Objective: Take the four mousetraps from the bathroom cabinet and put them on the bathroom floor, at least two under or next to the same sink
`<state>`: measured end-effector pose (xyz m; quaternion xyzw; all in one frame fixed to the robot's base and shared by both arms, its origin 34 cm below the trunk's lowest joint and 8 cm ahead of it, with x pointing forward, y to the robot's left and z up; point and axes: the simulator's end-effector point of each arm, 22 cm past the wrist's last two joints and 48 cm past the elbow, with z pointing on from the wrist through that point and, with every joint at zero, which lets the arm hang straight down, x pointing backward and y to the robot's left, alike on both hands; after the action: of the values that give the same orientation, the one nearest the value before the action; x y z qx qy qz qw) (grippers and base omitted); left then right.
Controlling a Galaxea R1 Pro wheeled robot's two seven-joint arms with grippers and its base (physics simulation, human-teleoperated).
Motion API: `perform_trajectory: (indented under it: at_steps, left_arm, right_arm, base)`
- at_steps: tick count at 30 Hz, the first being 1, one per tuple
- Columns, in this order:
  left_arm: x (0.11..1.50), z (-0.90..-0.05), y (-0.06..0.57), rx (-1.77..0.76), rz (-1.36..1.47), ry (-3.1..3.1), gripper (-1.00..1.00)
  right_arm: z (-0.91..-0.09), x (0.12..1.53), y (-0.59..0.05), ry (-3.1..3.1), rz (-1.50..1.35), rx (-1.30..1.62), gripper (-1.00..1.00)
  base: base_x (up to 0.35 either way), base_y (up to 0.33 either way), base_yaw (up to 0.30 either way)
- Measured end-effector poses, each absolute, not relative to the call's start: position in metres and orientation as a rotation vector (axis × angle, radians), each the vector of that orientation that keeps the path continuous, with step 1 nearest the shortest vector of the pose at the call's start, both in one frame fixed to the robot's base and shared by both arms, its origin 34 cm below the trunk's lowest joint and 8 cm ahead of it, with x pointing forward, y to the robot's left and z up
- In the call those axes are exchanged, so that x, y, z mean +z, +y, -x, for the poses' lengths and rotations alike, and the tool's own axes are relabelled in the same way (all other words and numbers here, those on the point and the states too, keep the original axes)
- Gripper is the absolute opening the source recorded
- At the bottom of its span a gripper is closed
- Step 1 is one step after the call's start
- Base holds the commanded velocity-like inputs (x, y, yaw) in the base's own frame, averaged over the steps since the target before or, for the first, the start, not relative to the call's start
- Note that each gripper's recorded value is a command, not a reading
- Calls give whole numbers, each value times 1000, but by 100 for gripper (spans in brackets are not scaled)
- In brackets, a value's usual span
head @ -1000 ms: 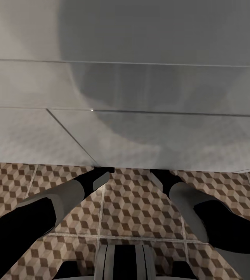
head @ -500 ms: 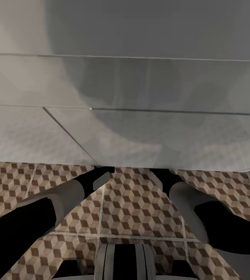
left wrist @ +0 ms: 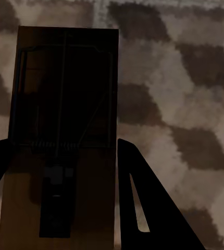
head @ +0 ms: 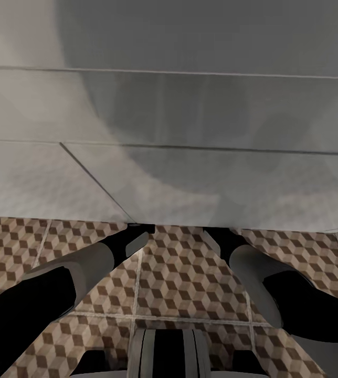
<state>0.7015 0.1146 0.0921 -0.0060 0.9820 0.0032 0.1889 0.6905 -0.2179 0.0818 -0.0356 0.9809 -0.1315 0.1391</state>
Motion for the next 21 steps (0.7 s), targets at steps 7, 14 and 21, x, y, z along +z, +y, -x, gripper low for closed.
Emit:
perform_trajectory:
  at_steps: [7, 14, 21]
  left_arm:
    - [89, -699, 114, 8, 18, 2766, -100]
    - [87, -698, 114, 8, 17, 2769, -100]
    - [87, -698, 115, 9, 17, 2769, -100]
  right_arm:
    - [-690, 80, -218, 2836, 106, -381, -100]
    - [-690, 78, -218, 2838, 106, -381, -100]
    - [-689, 78, -218, 2838, 107, -381, -100]
  base:
    - [0, 0, 1]
    - [0, 0, 0]
    - [0, 0, 0]
